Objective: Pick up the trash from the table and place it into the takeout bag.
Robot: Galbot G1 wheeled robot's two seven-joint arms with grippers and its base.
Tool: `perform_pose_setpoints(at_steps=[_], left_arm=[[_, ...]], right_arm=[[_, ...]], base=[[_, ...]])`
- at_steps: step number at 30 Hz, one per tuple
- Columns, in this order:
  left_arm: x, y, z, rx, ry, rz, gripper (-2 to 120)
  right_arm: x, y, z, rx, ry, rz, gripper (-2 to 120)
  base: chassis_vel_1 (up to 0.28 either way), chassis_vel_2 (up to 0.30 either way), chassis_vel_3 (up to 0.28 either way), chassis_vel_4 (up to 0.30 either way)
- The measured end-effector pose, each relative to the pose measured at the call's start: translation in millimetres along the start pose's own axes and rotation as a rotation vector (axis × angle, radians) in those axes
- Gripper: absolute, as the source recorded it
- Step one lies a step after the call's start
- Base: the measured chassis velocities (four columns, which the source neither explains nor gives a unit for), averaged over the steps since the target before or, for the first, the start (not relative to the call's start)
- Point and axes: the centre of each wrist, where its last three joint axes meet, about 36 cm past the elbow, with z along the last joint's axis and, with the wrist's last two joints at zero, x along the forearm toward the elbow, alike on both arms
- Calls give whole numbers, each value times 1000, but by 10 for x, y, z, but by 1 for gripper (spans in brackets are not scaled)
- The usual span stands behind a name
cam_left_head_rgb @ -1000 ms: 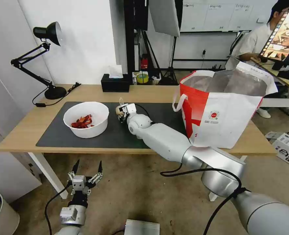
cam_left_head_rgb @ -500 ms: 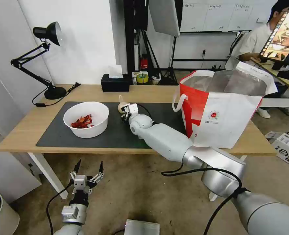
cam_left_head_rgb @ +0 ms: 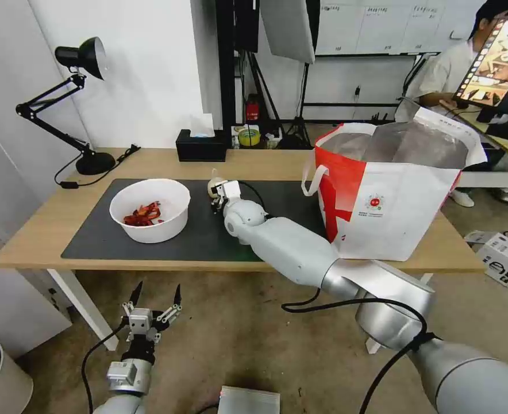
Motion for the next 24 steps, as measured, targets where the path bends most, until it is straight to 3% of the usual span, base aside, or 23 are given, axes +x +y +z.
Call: perform_pose_setpoints(at_steps=[13, 24], left_arm=[[0, 10, 0, -3, 0, 2, 100], [-17, 5, 1, -2, -1, 3, 100]], right_arm=[[242, 89, -51, 0, -36, -1, 0], [640, 76, -384, 5, -147, -9, 0]], base=[[0, 0, 0, 0], [0, 0, 0, 0]])
